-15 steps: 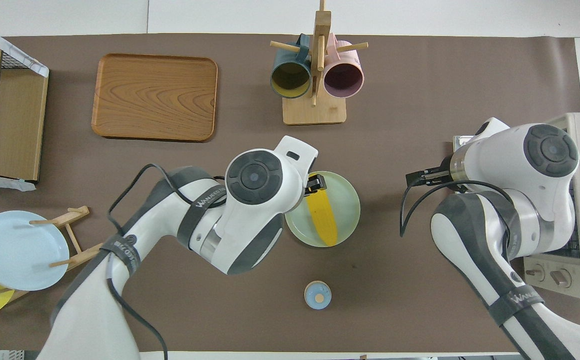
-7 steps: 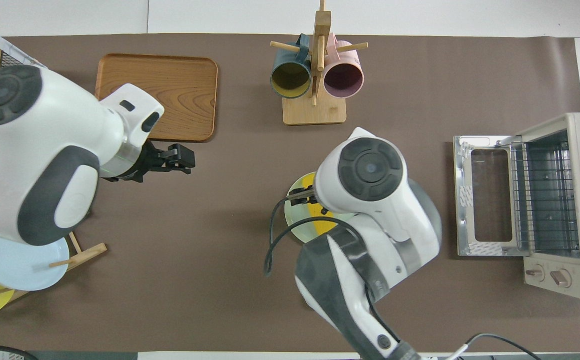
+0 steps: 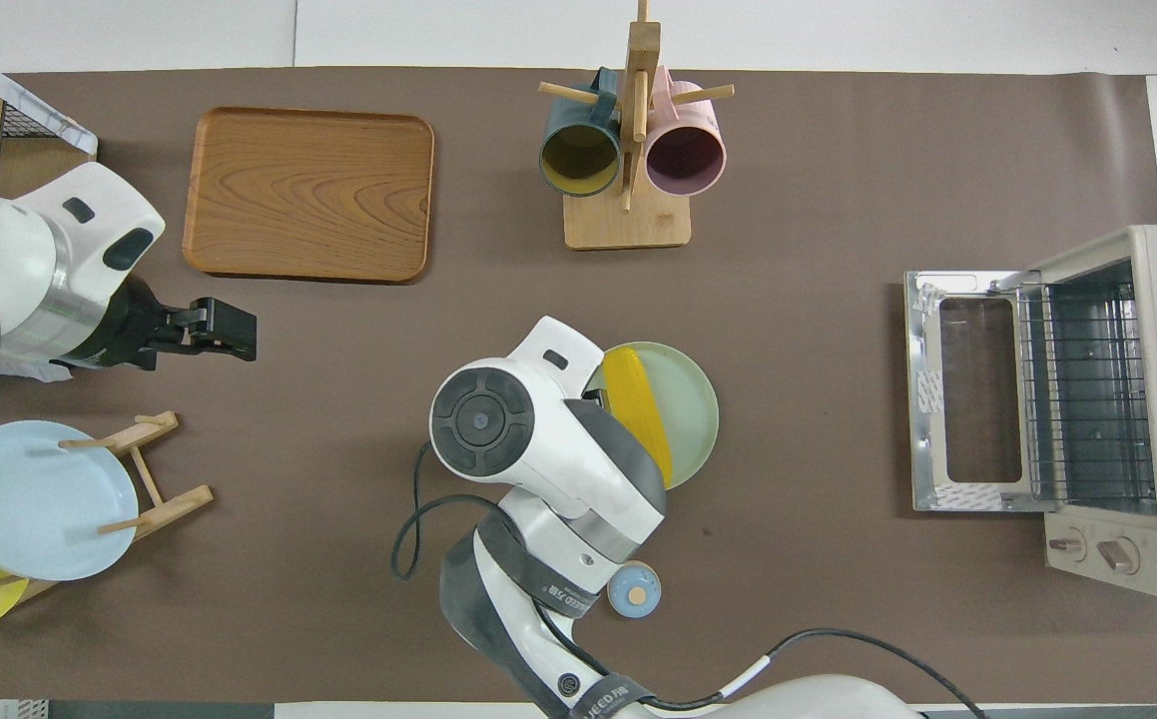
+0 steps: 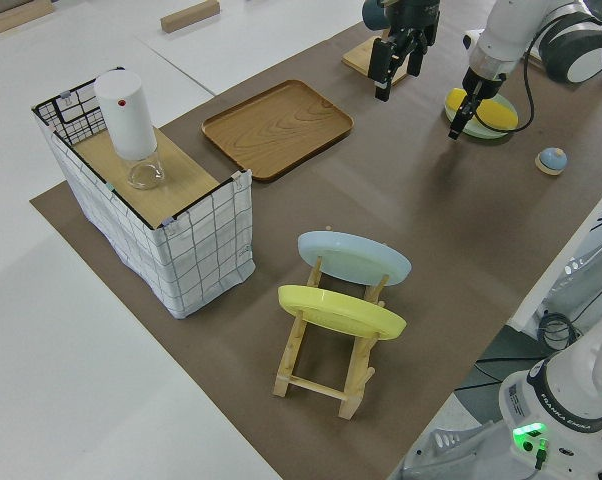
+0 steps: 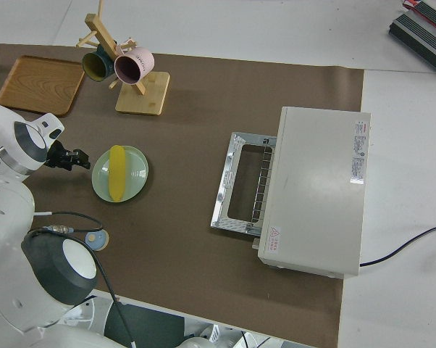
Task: Put corn in oven
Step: 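Grasp the green plate rim with the right gripper and lift it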
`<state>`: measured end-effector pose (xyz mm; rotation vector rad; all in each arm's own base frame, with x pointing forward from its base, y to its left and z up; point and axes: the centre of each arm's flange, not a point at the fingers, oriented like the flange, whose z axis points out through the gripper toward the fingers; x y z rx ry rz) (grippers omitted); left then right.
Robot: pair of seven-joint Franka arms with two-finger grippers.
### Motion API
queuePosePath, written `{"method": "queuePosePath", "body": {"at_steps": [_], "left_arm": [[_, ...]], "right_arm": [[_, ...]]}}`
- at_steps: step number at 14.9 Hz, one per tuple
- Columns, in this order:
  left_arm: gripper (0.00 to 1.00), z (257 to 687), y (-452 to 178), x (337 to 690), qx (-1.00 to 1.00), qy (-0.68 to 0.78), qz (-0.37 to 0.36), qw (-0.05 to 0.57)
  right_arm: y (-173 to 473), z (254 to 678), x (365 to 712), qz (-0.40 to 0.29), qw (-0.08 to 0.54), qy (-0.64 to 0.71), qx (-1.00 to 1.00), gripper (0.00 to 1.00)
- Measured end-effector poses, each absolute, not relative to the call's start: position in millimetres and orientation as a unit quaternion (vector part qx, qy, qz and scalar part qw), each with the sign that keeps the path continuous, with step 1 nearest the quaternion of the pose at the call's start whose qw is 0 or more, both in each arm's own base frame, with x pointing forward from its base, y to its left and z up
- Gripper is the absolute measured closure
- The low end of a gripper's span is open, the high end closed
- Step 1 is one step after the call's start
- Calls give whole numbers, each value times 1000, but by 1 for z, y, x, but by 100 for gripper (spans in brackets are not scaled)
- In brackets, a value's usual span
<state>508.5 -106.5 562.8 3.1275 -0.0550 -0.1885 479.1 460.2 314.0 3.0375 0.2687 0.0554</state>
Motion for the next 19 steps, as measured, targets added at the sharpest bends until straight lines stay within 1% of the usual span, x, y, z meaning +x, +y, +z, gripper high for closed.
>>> {"method": "queuePosePath", "body": {"at_steps": [1, 2, 5, 6, 9, 13, 15, 16, 17, 19], "left_arm": [[0, 572, -105, 503, 998, -18, -64, -1], [0, 584, -103, 498, 997, -18, -69, -6], [0, 617, -97, 491, 997, -24, -70, -17], [0, 616, -93, 492, 997, -25, -69, -16], [0, 609, -84, 502, 997, -25, -67, -11], [0, 589, -86, 518, 997, -21, -74, 11], [0, 595, -87, 523, 997, -21, -68, 14], [0, 606, -88, 524, 998, -22, -64, 15], [0, 617, -88, 522, 997, -24, -65, 15], [0, 629, -89, 519, 997, -26, -70, 14]], "right_arm": [[459, 315, 481, 19, 46, 86, 995, 53], [459, 315, 480, 18, 46, 86, 995, 56], [464, 315, 472, 20, 59, 102, 993, 55], [462, 313, 471, 19, 68, 106, 992, 52], [450, 299, 466, 15, 93, 102, 990, 52], [441, 290, 461, 8, 102, 98, 990, 54], [440, 292, 460, 9, 102, 98, 990, 69], [440, 293, 460, 9, 102, 98, 990, 86], [439, 294, 460, 10, 104, 99, 990, 96], [438, 298, 459, 12, 113, 104, 988, 98]]}}
